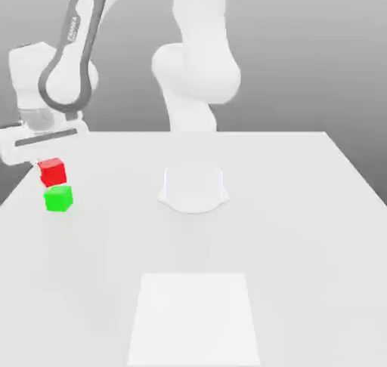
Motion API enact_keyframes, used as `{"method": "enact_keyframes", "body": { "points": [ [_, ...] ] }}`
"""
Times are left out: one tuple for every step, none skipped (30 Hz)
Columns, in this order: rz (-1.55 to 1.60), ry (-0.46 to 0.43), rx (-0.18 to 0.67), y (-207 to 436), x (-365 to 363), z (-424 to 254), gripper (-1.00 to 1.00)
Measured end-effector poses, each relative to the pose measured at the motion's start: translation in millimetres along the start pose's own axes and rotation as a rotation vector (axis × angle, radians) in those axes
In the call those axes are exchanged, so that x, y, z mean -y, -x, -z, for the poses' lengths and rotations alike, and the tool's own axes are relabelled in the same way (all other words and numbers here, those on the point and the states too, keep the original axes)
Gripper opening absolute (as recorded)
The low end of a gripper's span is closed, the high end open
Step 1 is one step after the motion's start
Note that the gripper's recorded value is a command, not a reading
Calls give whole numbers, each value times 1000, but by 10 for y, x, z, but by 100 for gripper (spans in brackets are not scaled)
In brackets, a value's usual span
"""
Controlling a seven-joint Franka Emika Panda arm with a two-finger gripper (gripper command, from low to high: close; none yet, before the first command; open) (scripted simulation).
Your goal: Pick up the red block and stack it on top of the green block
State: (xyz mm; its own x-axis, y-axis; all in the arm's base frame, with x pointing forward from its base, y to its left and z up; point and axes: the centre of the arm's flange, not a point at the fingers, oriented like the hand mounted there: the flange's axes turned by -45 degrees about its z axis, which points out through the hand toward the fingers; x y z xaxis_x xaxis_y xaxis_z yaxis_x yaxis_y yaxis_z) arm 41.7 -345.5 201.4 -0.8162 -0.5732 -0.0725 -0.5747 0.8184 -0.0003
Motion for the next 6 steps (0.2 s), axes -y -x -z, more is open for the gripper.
{"method": "enact_keyframes", "body": {
  "points": [
    [-1, 0, -3, -6, -3, -41, -100],
    [0, 0, -8, -10, -6, -79, -100],
    [0, 0, -16, -15, -10, -115, -100],
    [0, 0, -25, -25, -16, -147, -100],
    [-6, 0, -36, -53, -34, -175, -100],
    [-7, -1, -50, -70, -45, -200, -100]
  ]
}}
